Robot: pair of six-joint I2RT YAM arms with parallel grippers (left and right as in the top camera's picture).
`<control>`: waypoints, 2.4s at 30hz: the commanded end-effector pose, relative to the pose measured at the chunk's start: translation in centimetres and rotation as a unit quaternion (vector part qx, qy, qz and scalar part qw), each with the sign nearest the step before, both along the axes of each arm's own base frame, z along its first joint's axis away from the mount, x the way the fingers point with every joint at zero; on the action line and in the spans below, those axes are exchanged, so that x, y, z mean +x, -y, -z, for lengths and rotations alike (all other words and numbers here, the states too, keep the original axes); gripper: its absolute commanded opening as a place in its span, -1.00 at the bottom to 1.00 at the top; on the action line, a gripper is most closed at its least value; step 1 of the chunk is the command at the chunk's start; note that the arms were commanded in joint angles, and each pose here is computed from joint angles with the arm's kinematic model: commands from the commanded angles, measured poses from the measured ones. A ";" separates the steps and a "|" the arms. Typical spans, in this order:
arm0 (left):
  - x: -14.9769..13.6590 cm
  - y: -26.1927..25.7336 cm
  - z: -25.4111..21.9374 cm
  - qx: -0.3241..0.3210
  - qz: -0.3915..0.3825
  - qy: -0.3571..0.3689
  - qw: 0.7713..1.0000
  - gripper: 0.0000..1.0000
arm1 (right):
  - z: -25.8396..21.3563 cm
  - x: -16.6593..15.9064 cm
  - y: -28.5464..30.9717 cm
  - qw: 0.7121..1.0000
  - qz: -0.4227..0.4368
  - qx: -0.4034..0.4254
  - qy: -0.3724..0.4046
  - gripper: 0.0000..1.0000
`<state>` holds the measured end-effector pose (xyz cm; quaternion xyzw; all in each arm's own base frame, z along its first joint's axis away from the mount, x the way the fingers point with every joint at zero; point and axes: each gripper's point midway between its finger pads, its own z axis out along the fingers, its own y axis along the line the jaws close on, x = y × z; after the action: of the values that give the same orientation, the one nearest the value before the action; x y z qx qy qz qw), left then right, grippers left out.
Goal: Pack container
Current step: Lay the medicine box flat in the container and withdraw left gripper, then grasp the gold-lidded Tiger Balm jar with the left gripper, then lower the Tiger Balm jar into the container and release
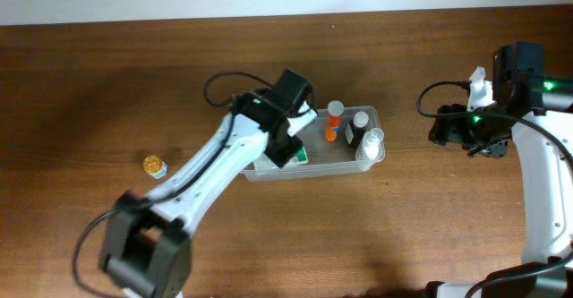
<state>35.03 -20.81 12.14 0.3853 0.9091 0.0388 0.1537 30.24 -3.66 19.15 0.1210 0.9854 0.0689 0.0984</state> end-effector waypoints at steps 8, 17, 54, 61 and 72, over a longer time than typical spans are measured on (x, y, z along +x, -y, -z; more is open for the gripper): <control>3.1 -16.3 -12.2 -0.097 -0.377 0.149 0.909 0.99 | 0.1 0.0 -0.1 1.000 -0.002 0.006 0.000 0.51; 2.1 -26.2 -4.3 -0.066 -0.538 0.057 0.838 0.99 | 0.1 0.0 -0.1 1.000 -0.002 0.006 0.000 0.51; -1.9 -26.4 10.8 -0.016 -0.571 -0.203 0.795 -0.17 | 0.1 0.0 -0.1 1.000 -0.002 0.006 0.000 0.51; -0.2 -25.5 6.6 -0.039 -0.558 -0.156 0.814 -0.24 | 0.1 0.0 -0.1 1.000 -0.002 0.006 0.000 0.51; 3.2 -13.1 -6.1 -0.124 -0.337 0.023 0.933 -0.35 | 0.1 0.0 -0.1 1.000 -0.002 0.006 0.000 0.51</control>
<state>38.28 -3.96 15.17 -0.0548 0.9869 -0.0011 0.1515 30.28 -3.62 19.15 0.1209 0.9852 0.0704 0.0990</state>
